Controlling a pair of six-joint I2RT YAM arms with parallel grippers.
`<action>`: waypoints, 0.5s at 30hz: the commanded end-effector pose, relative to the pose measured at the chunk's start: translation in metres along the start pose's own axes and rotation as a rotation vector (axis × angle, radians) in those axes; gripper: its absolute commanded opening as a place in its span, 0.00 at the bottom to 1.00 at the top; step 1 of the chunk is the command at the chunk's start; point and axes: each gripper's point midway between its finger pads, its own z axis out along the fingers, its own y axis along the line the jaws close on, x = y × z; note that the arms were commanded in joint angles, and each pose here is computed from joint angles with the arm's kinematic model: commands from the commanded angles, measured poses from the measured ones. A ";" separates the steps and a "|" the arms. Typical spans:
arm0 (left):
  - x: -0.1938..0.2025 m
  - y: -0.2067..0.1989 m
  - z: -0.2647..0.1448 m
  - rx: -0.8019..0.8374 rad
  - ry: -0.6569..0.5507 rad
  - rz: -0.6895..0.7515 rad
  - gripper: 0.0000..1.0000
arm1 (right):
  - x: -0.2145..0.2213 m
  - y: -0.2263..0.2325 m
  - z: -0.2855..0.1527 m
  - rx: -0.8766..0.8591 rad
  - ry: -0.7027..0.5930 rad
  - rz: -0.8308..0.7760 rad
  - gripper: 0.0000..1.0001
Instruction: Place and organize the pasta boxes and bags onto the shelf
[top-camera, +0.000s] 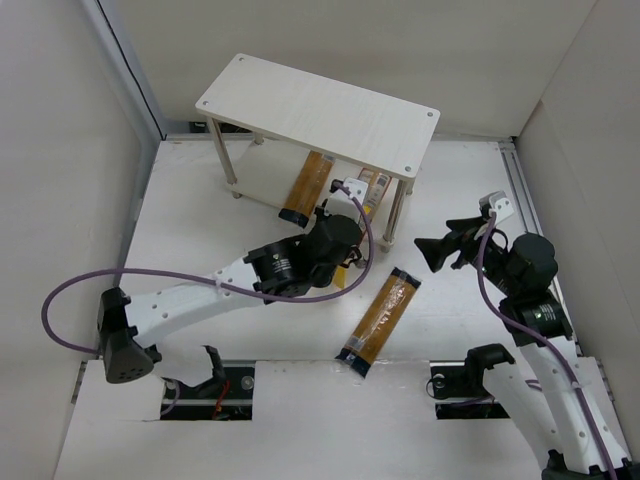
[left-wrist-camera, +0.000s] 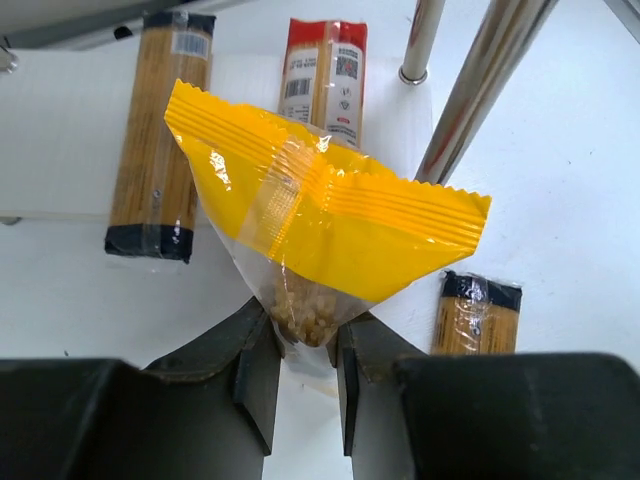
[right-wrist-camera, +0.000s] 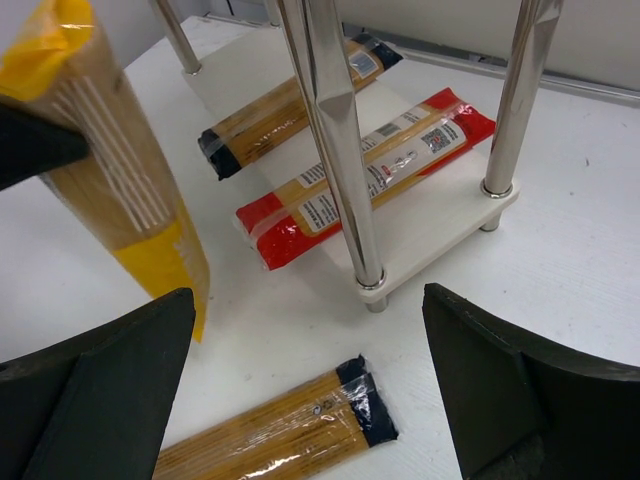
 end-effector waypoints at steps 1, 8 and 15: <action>-0.072 0.009 -0.041 -0.007 -0.205 -0.090 0.00 | -0.016 0.002 0.000 -0.004 -0.058 -0.030 1.00; -0.160 0.038 -0.109 0.093 -0.460 -0.210 0.00 | -0.016 0.002 0.000 -0.004 -0.058 -0.030 1.00; -0.251 0.052 -0.146 0.065 -0.686 -0.180 0.00 | -0.016 0.001 0.001 0.005 -0.059 -0.029 1.00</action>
